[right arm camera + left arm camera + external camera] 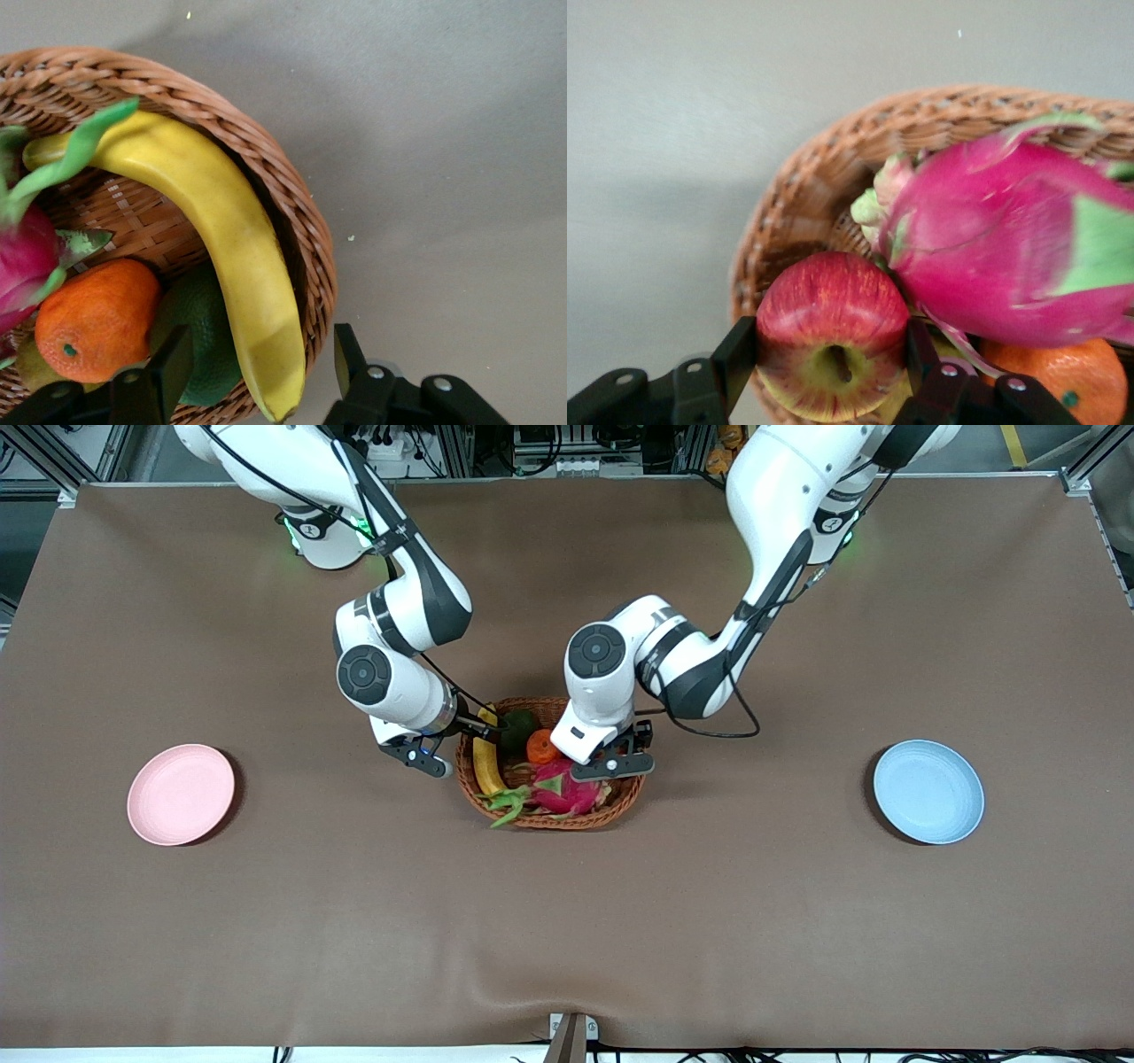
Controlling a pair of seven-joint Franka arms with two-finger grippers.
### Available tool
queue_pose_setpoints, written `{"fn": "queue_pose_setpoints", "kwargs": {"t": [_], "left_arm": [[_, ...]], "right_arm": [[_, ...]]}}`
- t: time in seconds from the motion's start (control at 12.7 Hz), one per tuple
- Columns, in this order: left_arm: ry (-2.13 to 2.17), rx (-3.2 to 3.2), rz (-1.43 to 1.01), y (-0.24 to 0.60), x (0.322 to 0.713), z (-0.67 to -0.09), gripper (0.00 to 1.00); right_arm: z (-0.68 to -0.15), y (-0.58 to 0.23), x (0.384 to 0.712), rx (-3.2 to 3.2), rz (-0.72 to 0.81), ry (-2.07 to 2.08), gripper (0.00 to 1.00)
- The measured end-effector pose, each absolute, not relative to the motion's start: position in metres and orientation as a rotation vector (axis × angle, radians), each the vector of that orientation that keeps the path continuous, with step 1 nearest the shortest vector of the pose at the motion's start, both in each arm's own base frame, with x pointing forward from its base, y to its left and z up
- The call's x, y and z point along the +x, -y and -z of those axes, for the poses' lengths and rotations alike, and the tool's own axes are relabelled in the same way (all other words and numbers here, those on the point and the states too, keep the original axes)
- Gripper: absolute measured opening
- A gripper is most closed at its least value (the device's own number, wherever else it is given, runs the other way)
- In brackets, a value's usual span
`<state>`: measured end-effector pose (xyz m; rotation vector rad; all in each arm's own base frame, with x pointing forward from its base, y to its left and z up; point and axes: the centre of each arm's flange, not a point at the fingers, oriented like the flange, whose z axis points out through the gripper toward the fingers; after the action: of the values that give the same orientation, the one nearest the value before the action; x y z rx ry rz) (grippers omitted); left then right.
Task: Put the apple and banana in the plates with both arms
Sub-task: 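Close the left gripper on the apple while the right gripper grasps the banana, then carry the apple to the blue plate while the right gripper carries the banana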
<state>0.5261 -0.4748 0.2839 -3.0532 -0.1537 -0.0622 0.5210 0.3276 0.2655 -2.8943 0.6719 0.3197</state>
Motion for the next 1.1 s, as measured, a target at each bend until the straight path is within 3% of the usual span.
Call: {"fn": "queue_pose_setpoints", "kwargs": {"t": [0.39,0.55,0.63,1.1], "left_arm": [[0.195,-3.049,0.09,0.46,0.535,-0.318,0.73],[0.24,-3.048,0.112,0.445,0.546,-0.34,0.73],[0.276,-3.053,0.127,0.433,0.554,-0.355,0.73],[0.249,-3.093,0.058,0.327,0.6,-0.43,0.73]], "right_arm": [[-0.246,-0.345,0.51,-2.906,-0.32,-0.68,0.66],[-0.241,-0.346,0.509,-2.909,-0.319,-0.688,0.47],[-0.241,-0.346,0.509,-2.91,-0.32,-0.687,0.43],[-0.248,-0.345,0.512,-2.916,-0.36,-0.692,0.4]]}}
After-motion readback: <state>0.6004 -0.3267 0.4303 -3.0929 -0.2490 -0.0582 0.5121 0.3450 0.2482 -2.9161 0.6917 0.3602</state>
